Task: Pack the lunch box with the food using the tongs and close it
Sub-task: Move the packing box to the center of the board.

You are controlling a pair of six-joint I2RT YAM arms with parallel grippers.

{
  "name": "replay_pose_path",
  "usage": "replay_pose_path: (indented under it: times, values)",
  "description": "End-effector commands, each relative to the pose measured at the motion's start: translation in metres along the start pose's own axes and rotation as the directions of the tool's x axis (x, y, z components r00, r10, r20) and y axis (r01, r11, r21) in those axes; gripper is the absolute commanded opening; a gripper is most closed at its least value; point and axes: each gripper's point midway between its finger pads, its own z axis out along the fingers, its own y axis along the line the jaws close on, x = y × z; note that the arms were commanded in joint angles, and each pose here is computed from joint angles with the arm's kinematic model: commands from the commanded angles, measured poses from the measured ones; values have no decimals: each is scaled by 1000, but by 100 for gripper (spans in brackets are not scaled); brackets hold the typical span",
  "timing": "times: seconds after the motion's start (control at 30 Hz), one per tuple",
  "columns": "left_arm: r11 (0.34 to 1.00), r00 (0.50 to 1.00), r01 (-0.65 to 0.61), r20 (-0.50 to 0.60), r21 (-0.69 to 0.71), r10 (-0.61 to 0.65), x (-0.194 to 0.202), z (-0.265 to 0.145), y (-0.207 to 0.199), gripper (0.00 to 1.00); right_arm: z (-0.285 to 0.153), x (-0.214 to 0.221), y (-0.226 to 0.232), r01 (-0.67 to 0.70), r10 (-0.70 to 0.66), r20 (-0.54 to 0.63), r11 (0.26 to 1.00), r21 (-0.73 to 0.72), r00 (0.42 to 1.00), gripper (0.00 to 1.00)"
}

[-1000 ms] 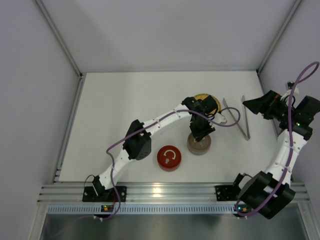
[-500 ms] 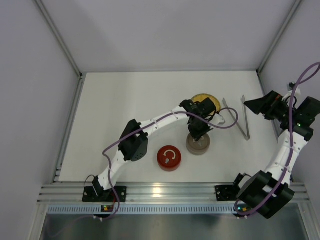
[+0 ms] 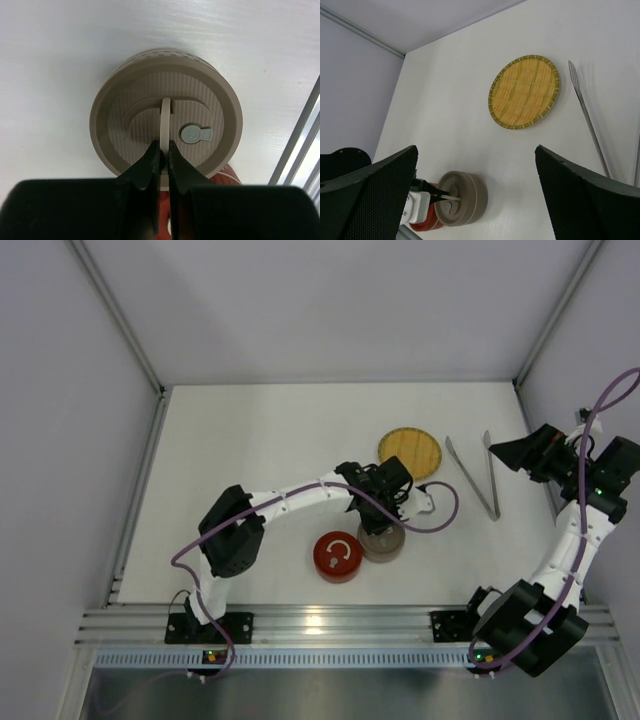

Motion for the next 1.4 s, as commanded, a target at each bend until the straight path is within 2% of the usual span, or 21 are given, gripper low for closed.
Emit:
replay_pose_path:
  times: [0.0, 0.17, 0.37, 0.47, 0.5, 0.67, 0.7, 0.77, 0.8, 0.87, 1.0, 1.03, 1.13, 1.17, 1.37]
  values:
    - [986, 983, -167, 72, 9, 166, 0, 0, -4, 0, -4, -6, 0, 46, -46, 22, 999, -9, 999, 99]
    - [968, 969, -235, 101, 85, 226, 21, 17, -21, 0, -4, -7, -4, 45, -45, 25, 999, -3, 999, 99]
    - [904, 921, -387, 131, 184, 367, 39, 29, -40, 0, -6, -9, -10, 49, -50, 28, 999, 3, 998, 99]
    - [832, 865, -501, 164, 236, 474, 47, 26, -59, 0, -6, -7, -15, 44, -44, 22, 999, 7, 999, 99]
    - [794, 832, -555, 179, 248, 526, 49, 25, -66, 0, -6, -6, -17, 40, -40, 18, 999, 6, 999, 99]
    - [683, 754, -651, 181, 331, 631, 69, 19, -85, 0, -5, -3, -21, 16, -16, 9, 1000, -4, 1000, 100]
    - [641, 719, -688, 199, 340, 666, 71, 18, -88, 0, -5, -3, -21, 15, -15, 9, 1000, -4, 1000, 99]
    - [599, 687, -716, 207, 359, 697, 78, 17, -92, 0, -5, -2, -21, 18, -17, 9, 1000, -7, 1000, 99]
    - [556, 652, -744, 217, 370, 727, 82, 15, -95, 0, -5, -2, -22, 22, -22, 9, 1000, -6, 1000, 99]
    - [511, 609, -775, 224, 372, 761, 84, 15, -95, 1, -6, -2, -21, 24, -24, 9, 1000, -9, 1000, 99]
    - [483, 589, -785, 224, 387, 777, 85, 12, -95, 2, -6, -2, -20, 27, -27, 8, 1000, -13, 1000, 99]
    - [484, 588, -785, 221, 386, 778, 85, 12, -95, 7, -6, -2, -19, 27, -27, 8, 1000, -17, 1000, 100]
    - [506, 598, -784, 217, 360, 772, 73, 8, -91, 17, -6, -2, -18, 30, -30, 8, 999, -23, 1000, 99]
    - [526, 615, -773, 213, 354, 759, 69, 6, -91, 22, -6, -2, -18, 31, -31, 8, 999, -24, 999, 99]
    - [571, 608, -793, 300, 210, 735, 21, -14, -90, 33, -7, -2, -16, 26, -26, 9, 999, -31, 1000, 99]
